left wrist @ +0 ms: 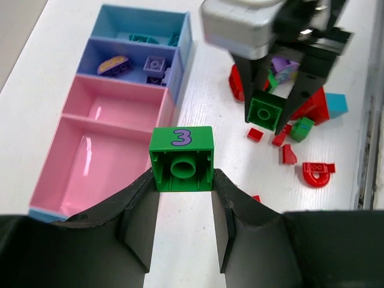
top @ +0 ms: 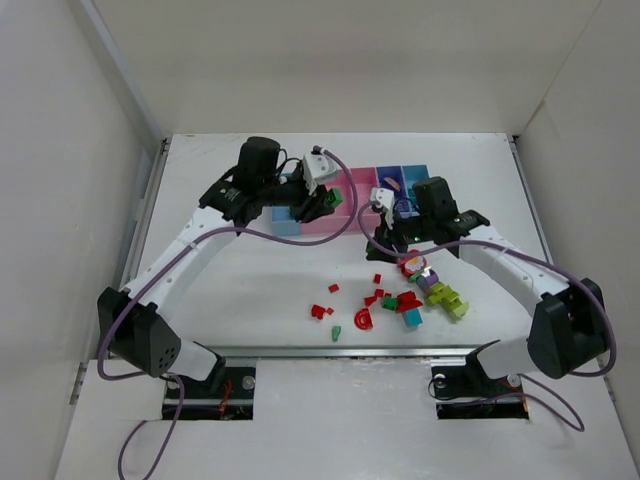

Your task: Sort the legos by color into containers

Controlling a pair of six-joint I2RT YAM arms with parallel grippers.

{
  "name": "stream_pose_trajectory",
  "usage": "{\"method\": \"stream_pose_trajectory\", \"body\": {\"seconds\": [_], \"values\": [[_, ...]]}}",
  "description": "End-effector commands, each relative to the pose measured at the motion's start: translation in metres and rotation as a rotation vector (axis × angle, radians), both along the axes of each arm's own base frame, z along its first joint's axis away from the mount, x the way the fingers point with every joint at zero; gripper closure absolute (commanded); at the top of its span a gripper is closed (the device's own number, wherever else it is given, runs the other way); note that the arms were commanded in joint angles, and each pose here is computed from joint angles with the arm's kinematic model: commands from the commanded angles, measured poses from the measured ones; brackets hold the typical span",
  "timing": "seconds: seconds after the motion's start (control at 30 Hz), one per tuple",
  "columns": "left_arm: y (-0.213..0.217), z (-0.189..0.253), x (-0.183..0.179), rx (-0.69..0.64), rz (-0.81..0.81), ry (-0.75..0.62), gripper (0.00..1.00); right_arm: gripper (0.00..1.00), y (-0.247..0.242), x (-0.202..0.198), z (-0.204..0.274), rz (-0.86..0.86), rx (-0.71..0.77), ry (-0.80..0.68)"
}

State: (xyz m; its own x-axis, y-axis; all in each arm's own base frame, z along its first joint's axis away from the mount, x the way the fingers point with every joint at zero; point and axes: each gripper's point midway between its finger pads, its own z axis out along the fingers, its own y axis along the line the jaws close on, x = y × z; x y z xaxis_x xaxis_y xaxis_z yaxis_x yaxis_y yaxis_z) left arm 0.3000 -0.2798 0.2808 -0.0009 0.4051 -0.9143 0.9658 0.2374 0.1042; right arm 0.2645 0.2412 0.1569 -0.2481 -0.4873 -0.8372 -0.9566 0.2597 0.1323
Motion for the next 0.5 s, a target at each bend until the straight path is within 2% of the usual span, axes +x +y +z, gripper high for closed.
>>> {"method": "stream_pose_trajectory", "body": {"seconds": [0.0,0.1,0.13,0.23,0.47], "values": [[0.005,0.001,0.016,-0.045,0.158,0.043,1.0,1.0,0.016,0.02,0.05,0.012,0.122,-0.142],[0.027,-0.037,0.052,0.017,0.397,0.124,1.0,1.0,0.026,0.039,0.06,0.02,0.134,-0.151],[0.047,-0.054,0.07,0.073,0.533,0.125,1.0,1.0,0.029,0.045,0.061,0.02,0.134,-0.153],[0.077,-0.088,0.101,0.159,0.706,0.156,1.0,1.0,0.041,0.067,0.065,0.03,0.142,-0.148],[0.105,-0.117,0.133,0.172,0.825,0.204,1.0,1.0,0.063,0.112,0.071,0.063,0.167,-0.14]]}}
